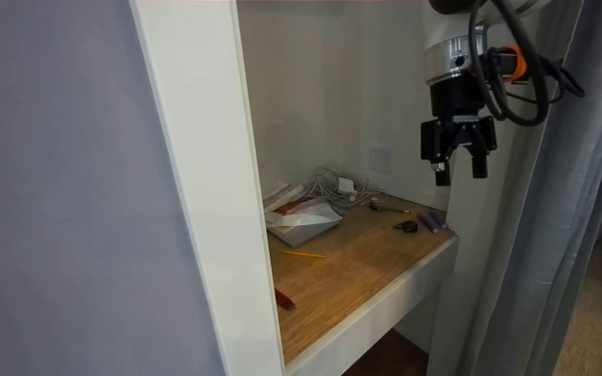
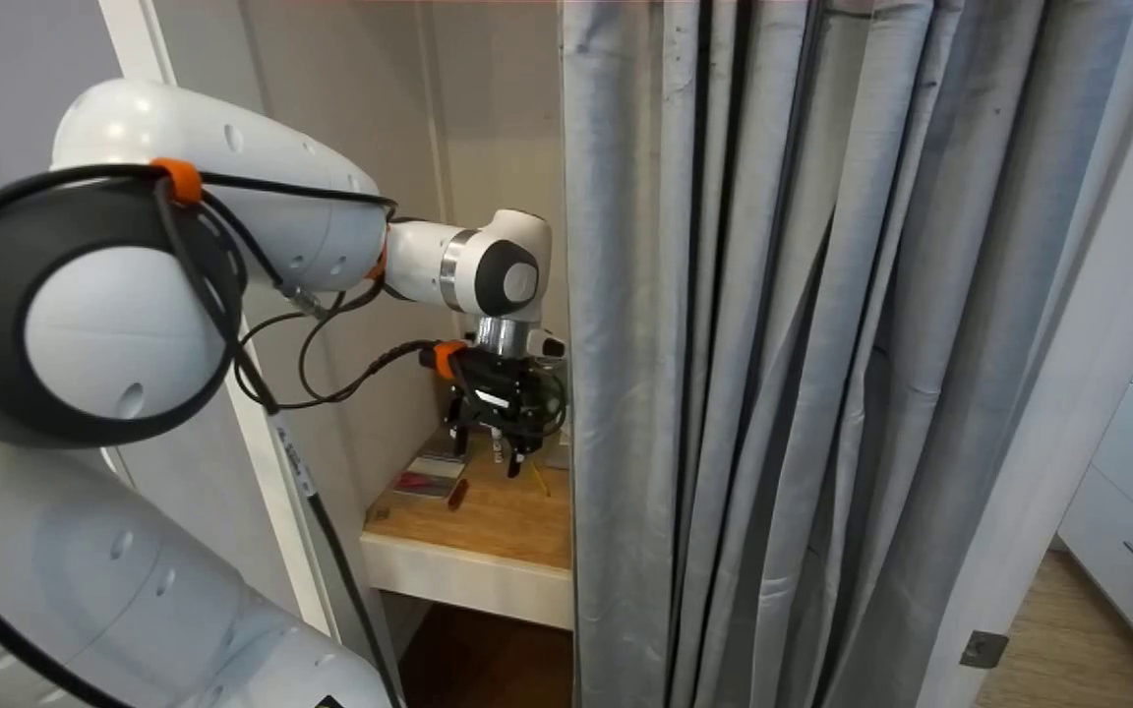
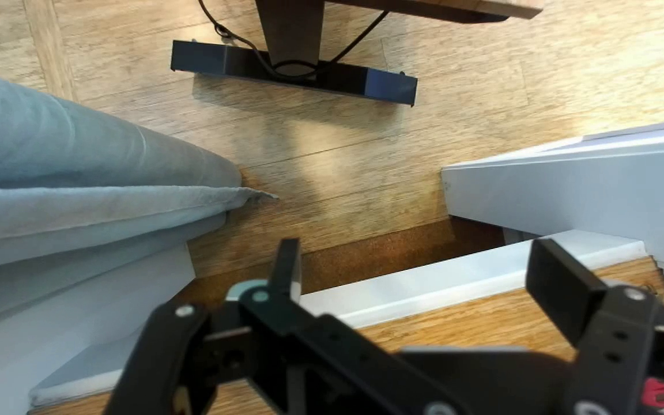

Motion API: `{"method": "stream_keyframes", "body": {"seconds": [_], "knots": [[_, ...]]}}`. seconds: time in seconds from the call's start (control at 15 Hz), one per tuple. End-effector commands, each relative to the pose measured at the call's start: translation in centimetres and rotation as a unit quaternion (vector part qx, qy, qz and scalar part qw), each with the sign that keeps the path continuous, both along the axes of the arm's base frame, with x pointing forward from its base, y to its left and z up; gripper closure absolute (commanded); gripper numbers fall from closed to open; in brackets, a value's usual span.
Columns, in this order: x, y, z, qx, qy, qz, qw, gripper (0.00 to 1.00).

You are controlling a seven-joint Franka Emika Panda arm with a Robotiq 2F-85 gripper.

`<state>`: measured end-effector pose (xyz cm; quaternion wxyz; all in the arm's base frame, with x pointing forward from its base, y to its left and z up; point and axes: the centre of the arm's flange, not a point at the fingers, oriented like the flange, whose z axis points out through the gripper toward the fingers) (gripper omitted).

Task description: Pick up the purple marker and move it to the middle of the surface, pick up the blue marker and move it to the middle of the surface

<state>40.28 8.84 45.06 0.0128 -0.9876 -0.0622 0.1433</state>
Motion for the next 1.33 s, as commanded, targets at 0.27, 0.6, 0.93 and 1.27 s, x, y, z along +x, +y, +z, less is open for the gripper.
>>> {"method": "stream_keyframes", "body": {"seconds": [0.27, 0.6, 0.93, 1.27], "knots": [[0.0, 0.0, 0.0, 0.0, 0.0, 0.0, 1.0, 0.0], [1.5, -0.3, 0.3, -0.012, -0.022, -0.007, 0.9997, 0.0], [3.9, -1.9, 0.2, -0.03, -0.059, -0.082, 0.9944, 0.0], [7.2, -1.6, -1.8, -0.043, -0.08, -0.225, 0.9701, 0.0]]}}
